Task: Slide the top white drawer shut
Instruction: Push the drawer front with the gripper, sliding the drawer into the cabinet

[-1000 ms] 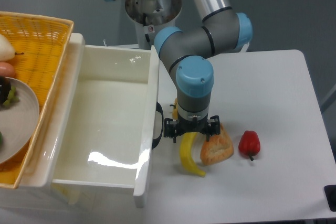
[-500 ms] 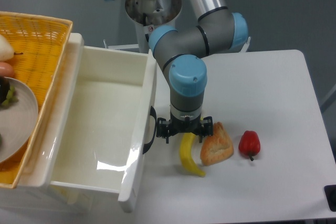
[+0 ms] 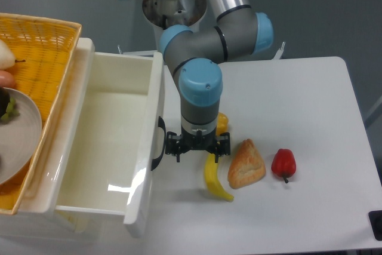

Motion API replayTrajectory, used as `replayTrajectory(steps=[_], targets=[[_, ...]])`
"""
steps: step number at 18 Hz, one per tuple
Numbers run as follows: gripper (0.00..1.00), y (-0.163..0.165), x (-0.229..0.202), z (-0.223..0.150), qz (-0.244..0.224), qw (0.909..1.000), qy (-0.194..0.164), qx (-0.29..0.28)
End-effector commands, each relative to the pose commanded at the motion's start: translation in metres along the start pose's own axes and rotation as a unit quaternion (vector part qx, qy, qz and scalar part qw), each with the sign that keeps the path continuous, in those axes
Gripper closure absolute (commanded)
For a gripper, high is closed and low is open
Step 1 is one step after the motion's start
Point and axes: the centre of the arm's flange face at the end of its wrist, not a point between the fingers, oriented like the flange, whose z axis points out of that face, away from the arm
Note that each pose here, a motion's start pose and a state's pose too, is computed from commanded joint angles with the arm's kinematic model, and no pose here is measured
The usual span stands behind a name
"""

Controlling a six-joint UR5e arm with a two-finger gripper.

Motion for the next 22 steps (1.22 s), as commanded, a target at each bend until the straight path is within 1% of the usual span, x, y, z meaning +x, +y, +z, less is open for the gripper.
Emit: replayTrajectory(steps=[6,12,17,22], targets=[[0.0,0.0,0.015,0.002,0.01,0.9999,0.002,-0.002],[0.0,0.003,0.029,-0.005,0.019,0.9998,0.004,0.002],[0.0,0.004,0.044,-0.01,0.028,0.9996,0.006,0.005],[0.0,0.006,0.065,-0.007,0.043,0.9991,0.008,0.002]])
